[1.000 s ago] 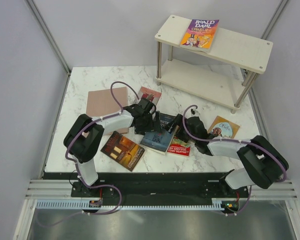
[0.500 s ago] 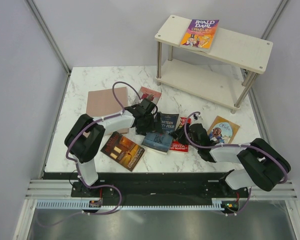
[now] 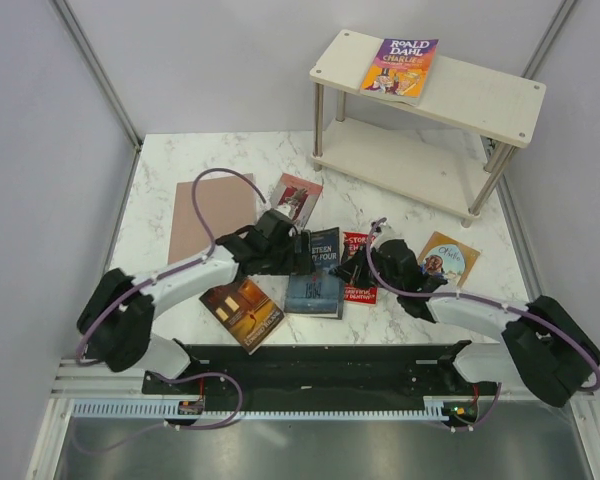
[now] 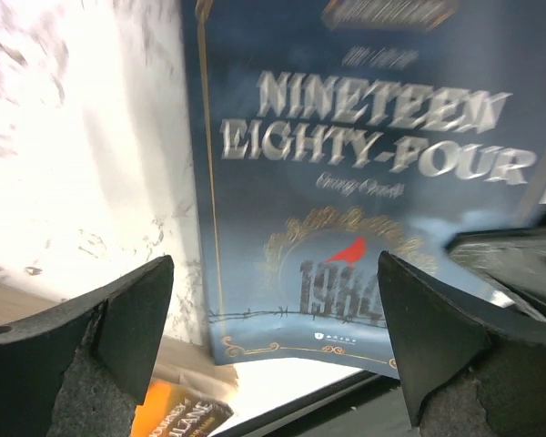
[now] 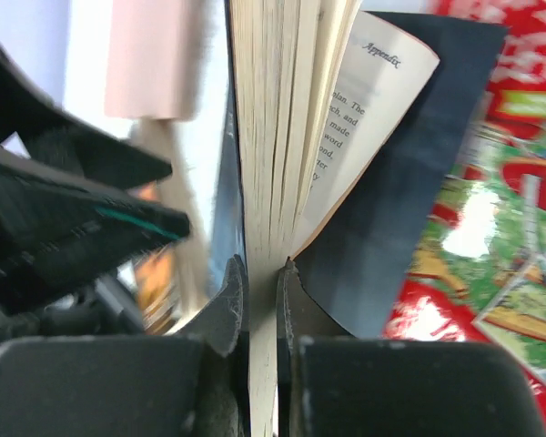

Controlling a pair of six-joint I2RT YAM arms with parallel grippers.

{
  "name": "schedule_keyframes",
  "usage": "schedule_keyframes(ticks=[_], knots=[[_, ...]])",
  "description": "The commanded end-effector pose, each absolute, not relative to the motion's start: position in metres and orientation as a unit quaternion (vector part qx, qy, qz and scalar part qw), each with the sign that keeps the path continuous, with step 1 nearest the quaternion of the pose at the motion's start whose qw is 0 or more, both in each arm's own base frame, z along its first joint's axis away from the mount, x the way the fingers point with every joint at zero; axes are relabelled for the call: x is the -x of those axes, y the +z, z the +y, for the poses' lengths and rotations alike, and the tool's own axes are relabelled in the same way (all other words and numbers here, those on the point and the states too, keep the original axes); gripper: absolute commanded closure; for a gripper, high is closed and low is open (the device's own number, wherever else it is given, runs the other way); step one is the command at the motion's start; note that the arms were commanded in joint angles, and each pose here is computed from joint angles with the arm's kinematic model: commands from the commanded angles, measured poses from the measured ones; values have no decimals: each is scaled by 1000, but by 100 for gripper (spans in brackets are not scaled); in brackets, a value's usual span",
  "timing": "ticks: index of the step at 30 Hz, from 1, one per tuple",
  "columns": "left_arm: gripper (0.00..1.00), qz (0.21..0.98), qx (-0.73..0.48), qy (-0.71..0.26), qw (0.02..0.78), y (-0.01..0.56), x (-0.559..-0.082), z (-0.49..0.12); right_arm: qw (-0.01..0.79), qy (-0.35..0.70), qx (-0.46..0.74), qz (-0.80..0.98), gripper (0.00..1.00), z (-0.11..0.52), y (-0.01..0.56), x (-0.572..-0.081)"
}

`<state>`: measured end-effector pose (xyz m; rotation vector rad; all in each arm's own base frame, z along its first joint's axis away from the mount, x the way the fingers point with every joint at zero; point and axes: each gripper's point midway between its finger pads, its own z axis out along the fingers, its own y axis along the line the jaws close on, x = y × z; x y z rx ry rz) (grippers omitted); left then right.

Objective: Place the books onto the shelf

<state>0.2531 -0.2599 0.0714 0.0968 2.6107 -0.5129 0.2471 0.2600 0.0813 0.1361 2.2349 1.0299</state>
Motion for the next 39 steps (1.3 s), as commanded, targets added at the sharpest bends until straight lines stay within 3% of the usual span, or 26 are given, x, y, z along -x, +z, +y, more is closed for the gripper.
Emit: schedule_keyframes(ticks=[1, 6, 13, 18, 20, 21, 25, 28, 29, 33, 35, 39], knots=[[0, 884, -52, -247, 393, 151, -271, -253, 423, 478, 43, 769, 100, 278, 179, -245], [0, 837, -53, -316, 443, 169, -263, -244, 445, 474, 94, 754, 100, 276, 211, -241], [0, 793, -57, -384, 470, 182, -253, -247, 448, 553, 145, 688, 100, 288, 268, -228], [2, 787, -67, -406, 460, 182, -252, -256, 425, 584, 158, 673, 100, 296, 267, -227], [11, 776, -75, -424, 460, 188, -253, -264, 415, 601, 159, 664, 100, 299, 268, -226], [38, 772, -81, -435, 456, 190, -250, -268, 410, 605, 157, 664, 100, 300, 265, -225], [97, 758, -87, -472, 442, 197, -248, -282, 392, 626, 156, 656, 100, 304, 259, -225], [98, 743, -103, -490, 443, 215, -246, -289, 357, 607, 134, 697, 100, 306, 236, -232], [98, 743, -105, -491, 443, 219, -246, -289, 359, 587, 140, 712, 77, 305, 226, -236], [98, 724, -109, -497, 467, 252, -247, -287, 357, 506, 91, 779, 41, 286, 188, -253], [98, 713, -106, -499, 481, 269, -251, -283, 371, 480, 64, 792, 30, 271, 182, -257], [98, 698, -121, -521, 476, 288, -250, -284, 370, 459, 11, 808, 27, 240, 159, -258]])
